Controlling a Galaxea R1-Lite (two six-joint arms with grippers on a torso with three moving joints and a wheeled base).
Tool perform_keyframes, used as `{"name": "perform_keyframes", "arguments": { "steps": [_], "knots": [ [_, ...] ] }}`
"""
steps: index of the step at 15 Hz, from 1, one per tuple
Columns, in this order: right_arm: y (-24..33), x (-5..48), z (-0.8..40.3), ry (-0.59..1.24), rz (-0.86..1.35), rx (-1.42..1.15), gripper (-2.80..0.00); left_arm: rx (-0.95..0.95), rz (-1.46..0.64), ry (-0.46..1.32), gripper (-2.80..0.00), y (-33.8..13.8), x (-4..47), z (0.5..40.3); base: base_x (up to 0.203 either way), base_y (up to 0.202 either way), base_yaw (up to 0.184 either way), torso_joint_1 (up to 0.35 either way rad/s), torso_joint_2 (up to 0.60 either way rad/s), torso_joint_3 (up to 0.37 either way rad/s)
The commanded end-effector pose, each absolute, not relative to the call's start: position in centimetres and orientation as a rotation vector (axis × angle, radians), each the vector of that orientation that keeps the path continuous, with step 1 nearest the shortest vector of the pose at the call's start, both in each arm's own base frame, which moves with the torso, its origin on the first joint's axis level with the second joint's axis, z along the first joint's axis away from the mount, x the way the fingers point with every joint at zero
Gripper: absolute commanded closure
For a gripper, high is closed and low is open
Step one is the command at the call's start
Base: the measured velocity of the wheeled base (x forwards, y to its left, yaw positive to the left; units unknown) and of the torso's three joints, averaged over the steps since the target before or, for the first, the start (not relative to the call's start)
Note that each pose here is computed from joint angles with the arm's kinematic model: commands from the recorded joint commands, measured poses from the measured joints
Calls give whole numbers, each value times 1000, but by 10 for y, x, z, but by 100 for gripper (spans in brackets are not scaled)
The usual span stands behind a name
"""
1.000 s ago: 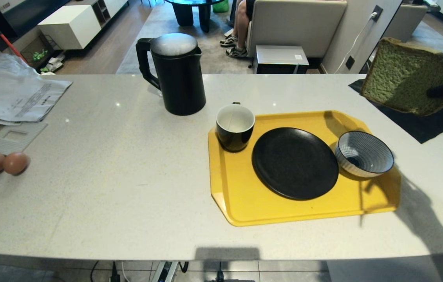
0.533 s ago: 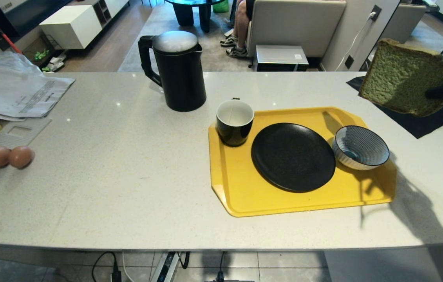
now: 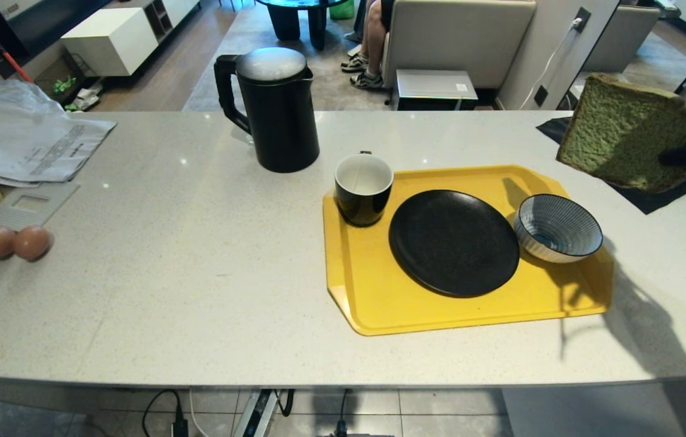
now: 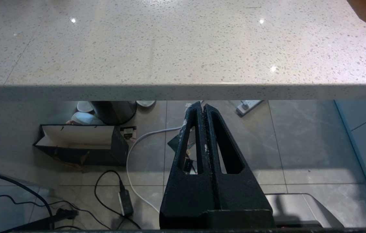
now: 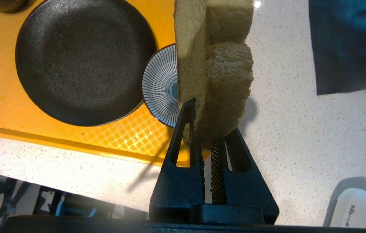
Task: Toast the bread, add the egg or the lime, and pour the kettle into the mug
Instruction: Put the bread slices in the toaster
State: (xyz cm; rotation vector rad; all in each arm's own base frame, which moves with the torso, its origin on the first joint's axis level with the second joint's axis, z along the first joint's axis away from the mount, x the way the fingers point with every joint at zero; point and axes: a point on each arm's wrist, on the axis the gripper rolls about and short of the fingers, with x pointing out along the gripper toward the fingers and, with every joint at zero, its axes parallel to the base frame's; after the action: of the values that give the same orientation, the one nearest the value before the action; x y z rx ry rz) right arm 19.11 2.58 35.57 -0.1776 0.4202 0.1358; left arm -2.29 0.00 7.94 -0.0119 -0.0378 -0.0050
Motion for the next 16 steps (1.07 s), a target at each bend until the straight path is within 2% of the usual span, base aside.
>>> {"name": "perform_keyframes", "arguments": {
  "steps": [1,16],
  "knots": [
    [25,188,356,421,131,-159,0,-12,-4,-25,0,0,-22,76,0,0,0,0,0,0],
    [18,154,367,347,109,-146,0,-12,-5,-25,0,0,-22,76,0,0,0,0,0,0]
  ]
}}
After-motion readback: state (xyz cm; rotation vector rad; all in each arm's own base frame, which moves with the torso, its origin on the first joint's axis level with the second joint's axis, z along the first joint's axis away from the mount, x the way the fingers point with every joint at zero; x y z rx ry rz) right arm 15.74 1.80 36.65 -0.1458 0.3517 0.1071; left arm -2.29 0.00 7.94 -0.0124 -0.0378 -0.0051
